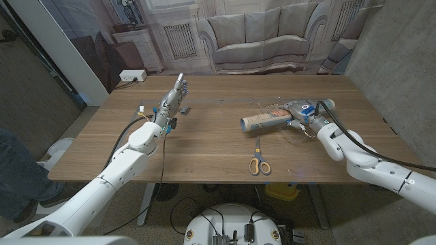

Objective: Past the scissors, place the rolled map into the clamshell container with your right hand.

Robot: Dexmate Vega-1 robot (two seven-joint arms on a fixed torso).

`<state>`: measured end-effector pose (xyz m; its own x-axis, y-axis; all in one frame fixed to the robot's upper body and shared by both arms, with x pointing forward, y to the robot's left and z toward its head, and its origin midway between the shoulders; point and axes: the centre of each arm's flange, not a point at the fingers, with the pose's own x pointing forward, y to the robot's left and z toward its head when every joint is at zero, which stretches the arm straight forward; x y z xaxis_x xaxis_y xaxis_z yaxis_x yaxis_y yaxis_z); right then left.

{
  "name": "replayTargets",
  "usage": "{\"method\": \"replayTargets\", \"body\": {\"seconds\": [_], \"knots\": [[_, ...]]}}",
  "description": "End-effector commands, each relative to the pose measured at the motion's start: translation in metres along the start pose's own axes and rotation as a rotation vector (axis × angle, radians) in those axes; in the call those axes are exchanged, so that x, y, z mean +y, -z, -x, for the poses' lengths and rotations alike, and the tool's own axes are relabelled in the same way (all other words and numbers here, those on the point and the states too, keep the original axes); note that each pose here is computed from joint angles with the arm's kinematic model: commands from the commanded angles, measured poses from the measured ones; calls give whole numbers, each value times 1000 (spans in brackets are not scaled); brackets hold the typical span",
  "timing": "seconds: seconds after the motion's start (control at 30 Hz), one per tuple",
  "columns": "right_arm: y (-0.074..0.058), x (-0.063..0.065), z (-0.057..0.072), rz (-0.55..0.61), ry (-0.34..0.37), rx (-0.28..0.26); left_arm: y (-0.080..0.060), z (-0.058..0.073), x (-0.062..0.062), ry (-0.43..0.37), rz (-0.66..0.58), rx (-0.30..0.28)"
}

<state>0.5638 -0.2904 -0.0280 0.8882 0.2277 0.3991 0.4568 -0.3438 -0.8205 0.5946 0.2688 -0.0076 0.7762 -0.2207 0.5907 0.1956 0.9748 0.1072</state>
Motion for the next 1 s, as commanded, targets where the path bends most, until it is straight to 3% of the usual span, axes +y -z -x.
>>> {"method": "replayTargets", "body": {"seconds": [0.03, 1.0], "knots": [[-2, -1, 3, 22, -12, 4, 1, 4, 1, -5, 7, -3], [1, 2, 14, 28, -44, 35, 2, 8, 1, -7, 10, -3]]}}
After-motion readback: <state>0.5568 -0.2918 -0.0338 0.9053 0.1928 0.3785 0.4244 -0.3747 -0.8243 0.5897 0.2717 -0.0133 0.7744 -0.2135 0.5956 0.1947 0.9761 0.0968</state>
